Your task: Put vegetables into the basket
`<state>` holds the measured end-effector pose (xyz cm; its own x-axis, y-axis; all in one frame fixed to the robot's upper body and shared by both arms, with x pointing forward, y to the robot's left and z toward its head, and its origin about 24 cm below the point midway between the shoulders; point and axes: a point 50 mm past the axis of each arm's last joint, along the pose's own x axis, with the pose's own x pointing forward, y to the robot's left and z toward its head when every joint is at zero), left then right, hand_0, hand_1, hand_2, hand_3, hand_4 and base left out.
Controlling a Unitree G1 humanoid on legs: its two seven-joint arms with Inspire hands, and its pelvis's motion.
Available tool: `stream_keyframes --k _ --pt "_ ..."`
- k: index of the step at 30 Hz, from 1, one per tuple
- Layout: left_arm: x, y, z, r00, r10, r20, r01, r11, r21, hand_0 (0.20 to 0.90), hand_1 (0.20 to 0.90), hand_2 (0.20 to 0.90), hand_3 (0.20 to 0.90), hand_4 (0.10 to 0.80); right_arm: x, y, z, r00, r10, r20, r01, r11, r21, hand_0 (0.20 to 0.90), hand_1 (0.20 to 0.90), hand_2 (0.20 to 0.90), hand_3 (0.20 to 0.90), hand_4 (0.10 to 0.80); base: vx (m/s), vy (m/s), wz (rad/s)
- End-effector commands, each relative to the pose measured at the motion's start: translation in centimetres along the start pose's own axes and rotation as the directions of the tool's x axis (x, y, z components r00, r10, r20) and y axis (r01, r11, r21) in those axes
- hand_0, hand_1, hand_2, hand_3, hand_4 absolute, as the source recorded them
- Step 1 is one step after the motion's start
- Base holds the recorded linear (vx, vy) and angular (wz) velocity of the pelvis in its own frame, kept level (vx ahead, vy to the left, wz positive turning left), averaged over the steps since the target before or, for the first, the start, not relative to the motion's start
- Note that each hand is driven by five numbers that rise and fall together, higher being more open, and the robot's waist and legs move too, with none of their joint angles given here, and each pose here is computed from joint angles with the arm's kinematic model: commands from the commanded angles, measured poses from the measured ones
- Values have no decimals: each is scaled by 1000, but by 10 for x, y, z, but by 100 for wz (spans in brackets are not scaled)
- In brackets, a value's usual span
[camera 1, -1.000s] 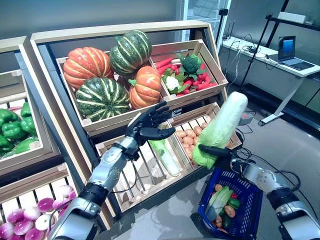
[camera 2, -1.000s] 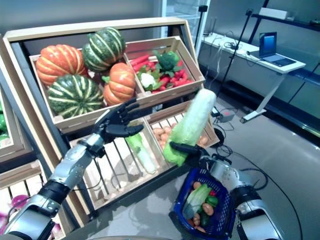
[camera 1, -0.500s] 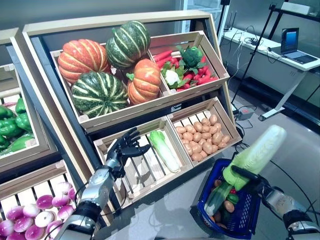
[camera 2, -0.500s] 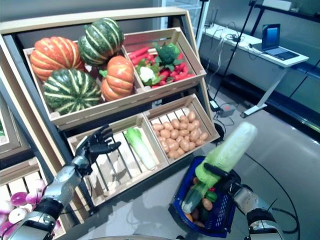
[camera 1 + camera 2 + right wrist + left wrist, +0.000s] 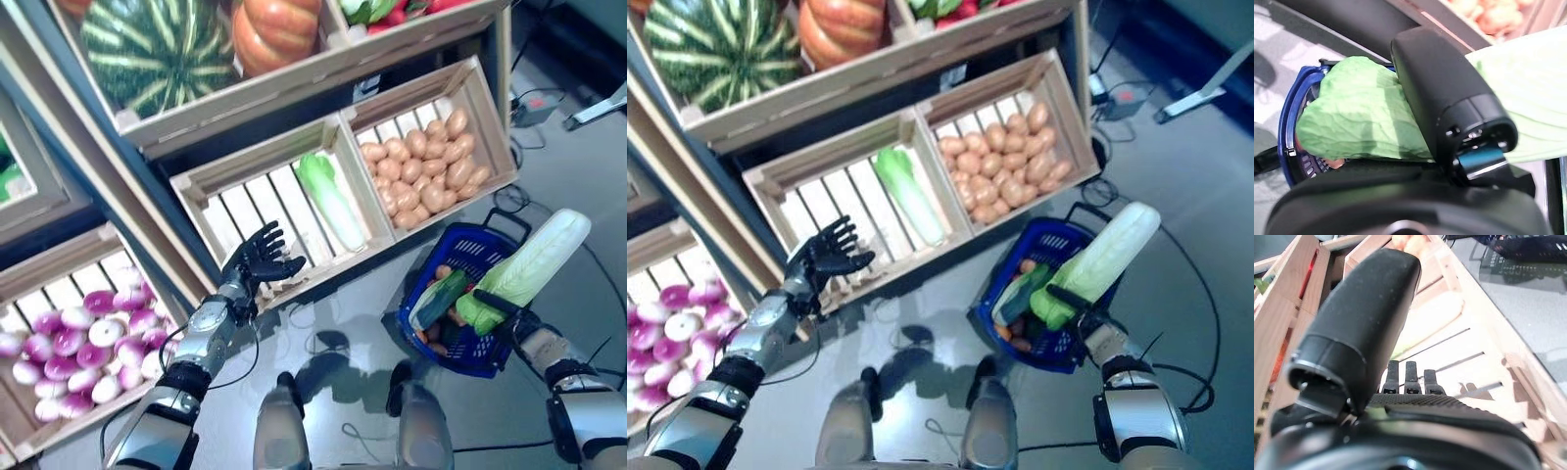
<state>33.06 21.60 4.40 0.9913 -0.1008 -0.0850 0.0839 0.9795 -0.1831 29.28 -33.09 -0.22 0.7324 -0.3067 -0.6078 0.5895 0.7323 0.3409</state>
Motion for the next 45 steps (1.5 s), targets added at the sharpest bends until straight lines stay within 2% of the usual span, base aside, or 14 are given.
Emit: stream_keyframes --k 1,6,13,14,28,32,36,37,39,41,42,43,44,45 --pt "9 -16 55 957 -78 280 96 994 -49 900 900 900 900 800 -6 10 51 979 21 202 -4 996 -85 300 300 300 300 400 -60 -1 26" --pt "12 -36 70 924 -152 350 175 984 -36 900 900 900 900 800 -12 13 76 971 21 238 8 993 -120 300 300 300 300 400 -49 15 15" --pt "11 -47 89 891 -176 418 190 982 7 900 900 900 900 800 -13 10 79 974 10 228 8 997 -78 300 300 300 300 400 -3 23 10" --pt "12 -49 92 885 -168 433 180 984 14 900 900 900 900 800 -12 11 77 978 -1 209 13 998 -58 900 900 900 900 800 -33 35 2" --pt "12 -68 138 787 -140 601 139 989 49 900 900 900 900 800 -9 6 65 984 -26 178 30 999 -22 900 900 900 900 800 -2 2 0" --pt "14 -76 147 765 -171 621 106 984 141 900 900 900 900 800 -9 5 64 985 -28 173 32 999 -18 900 900 900 900 800 -26 -12 -5" --pt "15 -77 163 741 -161 652 -53 954 296 900 900 900 900 800 -9 2 64 986 -29 165 34 999 -28 900 900 900 900 800 15 -8 -7" --pt "14 -76 173 708 -171 685 -177 896 407 900 900 900 900 800 -9 0 63 986 -29 161 35 999 -34 900 900 900 900 800 29 -10 -6" --pt "15 -71 189 667 -175 725 -352 783 513 900 900 900 900 800 -9 -4 62 987 -33 160 42 998 -52 900 900 900 900 800 27 -12 -7" --pt "15 -67 203 638 -174 750 -443 714 542 900 900 900 900 800 -10 -7 63 986 -31 163 41 997 -62 900 900 900 900 800 -60 2 -9" --pt "15 -64 213 611 -192 768 -525 628 574 900 900 900 900 800 -11 -8 63 986 -27 164 38 997 -67 900 900 900 900 800 100 18 -11" --pt "16 -61 224 580 -259 773 -657 413 631 900 900 900 900 800 -11 -11 62 986 -22 164 35 996 -76 900 900 900 900 800 92 21 -9" --pt "16 -60 227 574 -269 774 -673 384 632 900 900 900 900 800 -11 -11 62 986 -20 165 33 996 -80 900 900 900 900 800 93 26 -6" --pt "17 -56 233 577 -310 755 -713 259 651 900 900 900 900 800 -11 -11 63 986 -14 166 29 996 -90 900 900 900 900 800 13 30 -5"
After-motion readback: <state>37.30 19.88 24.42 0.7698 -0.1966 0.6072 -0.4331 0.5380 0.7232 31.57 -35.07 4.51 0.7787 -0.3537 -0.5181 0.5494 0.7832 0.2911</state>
